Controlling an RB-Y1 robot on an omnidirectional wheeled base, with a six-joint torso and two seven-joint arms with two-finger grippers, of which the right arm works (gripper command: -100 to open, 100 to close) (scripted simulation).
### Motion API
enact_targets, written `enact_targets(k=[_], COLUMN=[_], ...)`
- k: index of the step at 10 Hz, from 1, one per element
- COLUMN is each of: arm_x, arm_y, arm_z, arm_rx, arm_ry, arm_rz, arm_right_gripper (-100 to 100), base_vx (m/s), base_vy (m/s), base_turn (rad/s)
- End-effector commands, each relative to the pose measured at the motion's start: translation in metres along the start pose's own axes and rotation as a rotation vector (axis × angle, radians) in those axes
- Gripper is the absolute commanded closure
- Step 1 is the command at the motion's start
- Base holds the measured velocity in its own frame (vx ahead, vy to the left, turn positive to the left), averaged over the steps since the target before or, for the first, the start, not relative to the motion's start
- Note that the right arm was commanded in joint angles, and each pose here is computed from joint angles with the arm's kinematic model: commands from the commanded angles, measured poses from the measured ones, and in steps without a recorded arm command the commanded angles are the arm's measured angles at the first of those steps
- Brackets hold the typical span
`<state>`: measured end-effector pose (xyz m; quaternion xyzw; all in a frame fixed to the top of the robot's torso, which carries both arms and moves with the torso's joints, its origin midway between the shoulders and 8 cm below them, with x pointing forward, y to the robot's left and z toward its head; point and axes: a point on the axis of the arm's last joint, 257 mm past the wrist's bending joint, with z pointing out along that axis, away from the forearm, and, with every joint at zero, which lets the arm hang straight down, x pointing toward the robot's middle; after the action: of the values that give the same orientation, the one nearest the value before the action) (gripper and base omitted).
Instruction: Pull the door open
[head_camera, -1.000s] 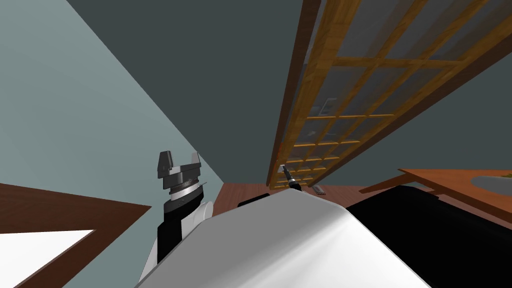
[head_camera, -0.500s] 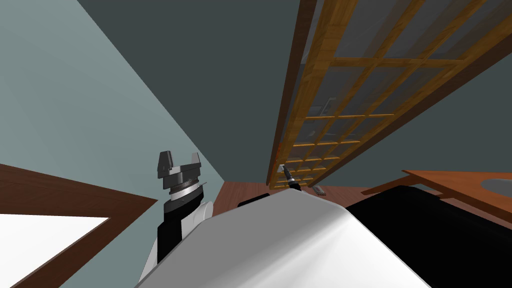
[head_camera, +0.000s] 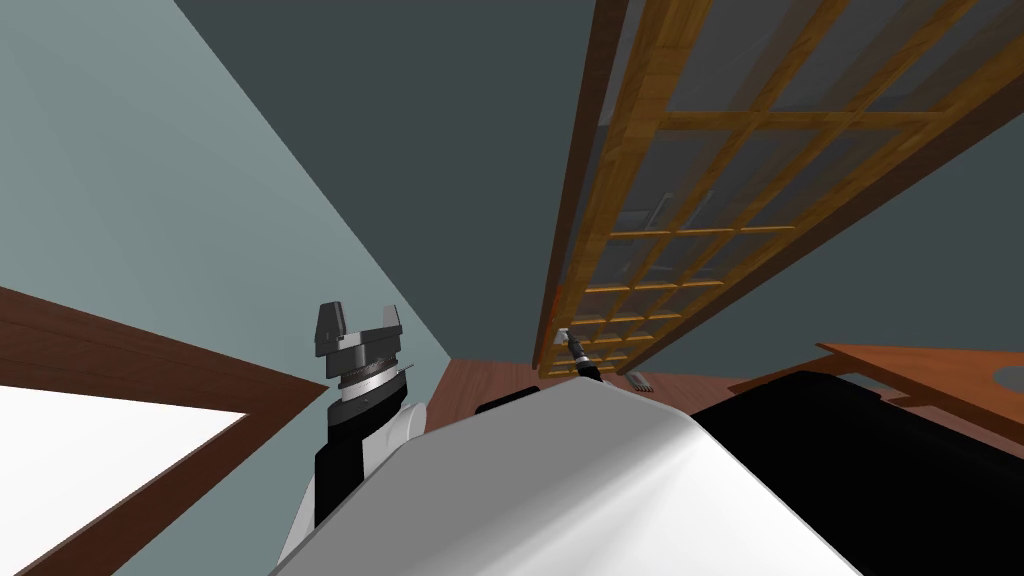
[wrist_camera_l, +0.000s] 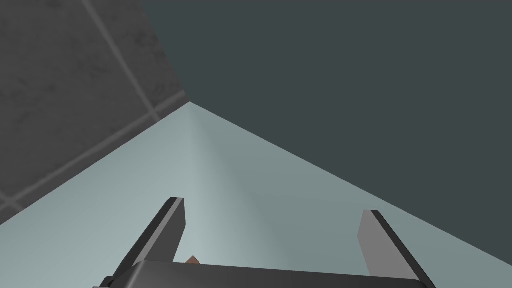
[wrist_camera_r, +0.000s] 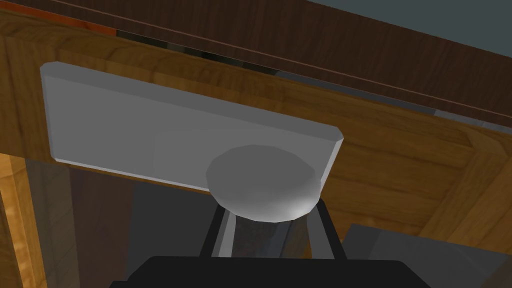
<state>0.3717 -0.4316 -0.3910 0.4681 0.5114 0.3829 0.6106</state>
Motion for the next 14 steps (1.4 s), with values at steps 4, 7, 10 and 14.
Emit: enact_targets(k=[4, 7, 10, 14], arm_x=[0.0065, 0.0066, 0.0068, 0.007], arm_y=[0.0003, 0.0003, 0.0003, 0.0002], arm_z=[0.0045, 0.0058, 0.0085, 0.0111], arm_rx=[0.001, 0.001, 0.002, 0.002], arm_ry=[-0.007, -0.012, -0.022, -0.032], arm_rz=[0.152, 0.22, 0.321, 0.422], arm_right_gripper=[100, 100, 100, 100], base_vx=[-0.052, -0.045, -0.052, -0.046], base_vy=[-0.02, -0.015, -0.017, -0.013], base_turn=[0.057, 0.04, 0.057, 0.044])
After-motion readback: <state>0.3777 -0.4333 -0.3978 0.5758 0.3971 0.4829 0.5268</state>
